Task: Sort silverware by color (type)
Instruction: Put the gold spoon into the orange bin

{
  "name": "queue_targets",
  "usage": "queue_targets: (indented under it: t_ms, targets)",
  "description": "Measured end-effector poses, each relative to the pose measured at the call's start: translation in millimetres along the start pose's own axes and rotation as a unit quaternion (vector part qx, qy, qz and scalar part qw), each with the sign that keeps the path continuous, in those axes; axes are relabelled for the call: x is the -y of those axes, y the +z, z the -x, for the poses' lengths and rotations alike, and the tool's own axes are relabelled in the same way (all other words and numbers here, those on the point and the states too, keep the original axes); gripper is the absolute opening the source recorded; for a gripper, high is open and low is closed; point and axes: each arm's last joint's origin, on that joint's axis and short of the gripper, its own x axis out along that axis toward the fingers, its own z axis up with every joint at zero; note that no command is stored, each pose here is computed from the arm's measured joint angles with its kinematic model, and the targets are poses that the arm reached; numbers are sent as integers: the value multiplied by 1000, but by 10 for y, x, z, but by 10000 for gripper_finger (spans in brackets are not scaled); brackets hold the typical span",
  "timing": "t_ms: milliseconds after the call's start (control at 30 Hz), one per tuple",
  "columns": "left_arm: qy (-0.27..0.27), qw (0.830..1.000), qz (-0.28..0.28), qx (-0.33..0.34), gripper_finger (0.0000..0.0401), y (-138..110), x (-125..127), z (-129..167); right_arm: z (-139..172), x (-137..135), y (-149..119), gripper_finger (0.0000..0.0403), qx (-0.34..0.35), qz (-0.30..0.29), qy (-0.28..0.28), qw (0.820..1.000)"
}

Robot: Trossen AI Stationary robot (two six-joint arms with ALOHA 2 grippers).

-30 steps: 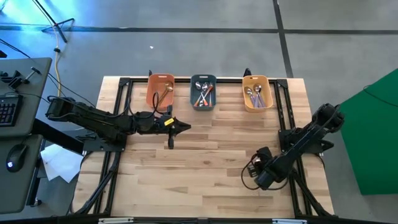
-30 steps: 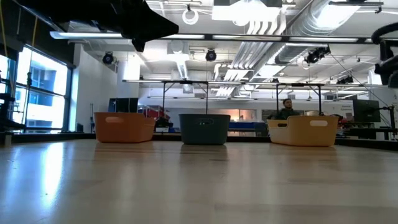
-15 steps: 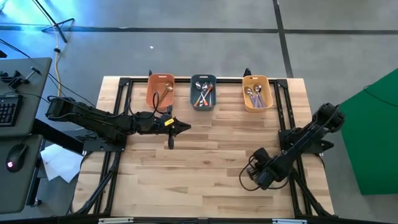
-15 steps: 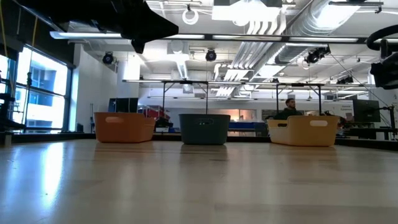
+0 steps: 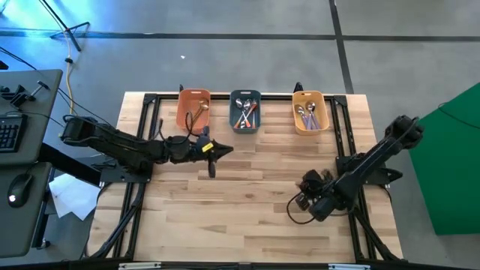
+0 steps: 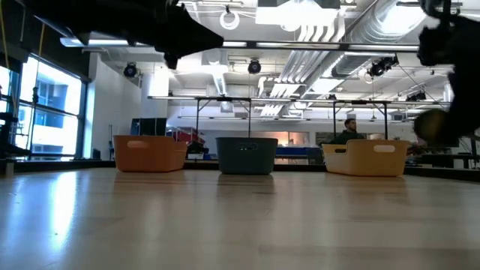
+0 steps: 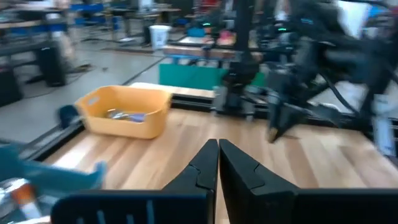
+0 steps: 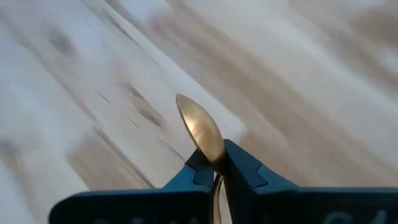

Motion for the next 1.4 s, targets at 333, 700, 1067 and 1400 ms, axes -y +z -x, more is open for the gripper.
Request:
queue_targets:
  t_ms: [333,700,1067,1400]
  targets:
    - [-57,998,11,14,1,-204,21,-217,77,132,282,3,31,27,97,994]
    - [-110,993,22,45,33,-143,100,-199,354,-210,771,2,257,70,147,953]
    - [-166,983,11,74,122,-68,354,-340,614,-396,1415,1,452,120,277,839]
    - [-167,980,-18,108,165,209,511,-690,514,-376,1615,1,477,149,316,807]
